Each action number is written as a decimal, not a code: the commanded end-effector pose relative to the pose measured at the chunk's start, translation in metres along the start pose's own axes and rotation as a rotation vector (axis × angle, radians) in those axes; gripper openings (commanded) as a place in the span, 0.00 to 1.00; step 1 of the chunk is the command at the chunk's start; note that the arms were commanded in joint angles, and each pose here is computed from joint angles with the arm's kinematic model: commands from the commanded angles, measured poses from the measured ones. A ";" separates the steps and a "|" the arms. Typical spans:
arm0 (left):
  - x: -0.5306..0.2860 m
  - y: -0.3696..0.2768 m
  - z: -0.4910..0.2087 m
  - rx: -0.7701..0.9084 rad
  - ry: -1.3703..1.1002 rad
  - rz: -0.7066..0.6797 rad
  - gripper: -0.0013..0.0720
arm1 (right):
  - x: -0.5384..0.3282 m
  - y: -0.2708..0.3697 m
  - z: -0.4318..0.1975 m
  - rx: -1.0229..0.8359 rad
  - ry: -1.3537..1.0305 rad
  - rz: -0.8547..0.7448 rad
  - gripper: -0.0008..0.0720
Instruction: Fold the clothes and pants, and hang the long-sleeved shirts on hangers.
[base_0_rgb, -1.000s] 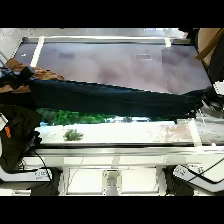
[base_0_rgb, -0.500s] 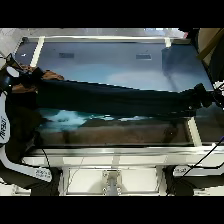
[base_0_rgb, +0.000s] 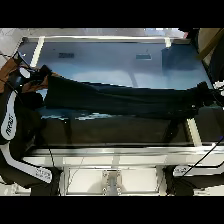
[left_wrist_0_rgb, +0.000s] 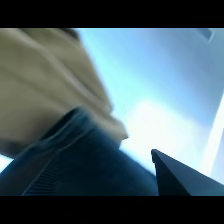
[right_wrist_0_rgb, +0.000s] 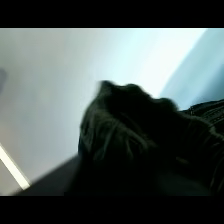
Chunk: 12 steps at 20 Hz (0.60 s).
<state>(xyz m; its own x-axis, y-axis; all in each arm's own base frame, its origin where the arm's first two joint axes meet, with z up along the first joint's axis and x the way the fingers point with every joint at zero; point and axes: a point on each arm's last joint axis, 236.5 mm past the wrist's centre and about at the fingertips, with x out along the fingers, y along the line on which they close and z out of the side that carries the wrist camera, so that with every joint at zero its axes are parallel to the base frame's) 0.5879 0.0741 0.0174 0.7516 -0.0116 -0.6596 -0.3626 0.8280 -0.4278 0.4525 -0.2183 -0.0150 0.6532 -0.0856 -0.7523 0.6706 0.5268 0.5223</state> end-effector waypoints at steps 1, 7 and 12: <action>-0.009 -0.013 0.018 -0.019 -0.069 -0.030 0.91 | -0.012 0.004 0.007 -0.012 0.013 0.005 0.76; -0.100 -0.046 0.080 0.022 -0.236 -0.098 0.90 | -0.082 -0.031 0.020 -0.314 0.207 -0.172 0.77; -0.179 -0.090 0.101 0.128 -0.338 -0.172 0.90 | -0.072 -0.054 0.023 -0.313 0.260 -0.093 0.90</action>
<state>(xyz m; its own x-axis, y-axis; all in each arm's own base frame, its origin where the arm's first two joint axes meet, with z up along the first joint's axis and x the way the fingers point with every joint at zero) 0.5600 0.0687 0.1942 0.9180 0.0223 -0.3959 -0.2132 0.8695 -0.4456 0.3880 -0.2565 0.0289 0.4718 -0.0188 -0.8815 0.5960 0.7435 0.3032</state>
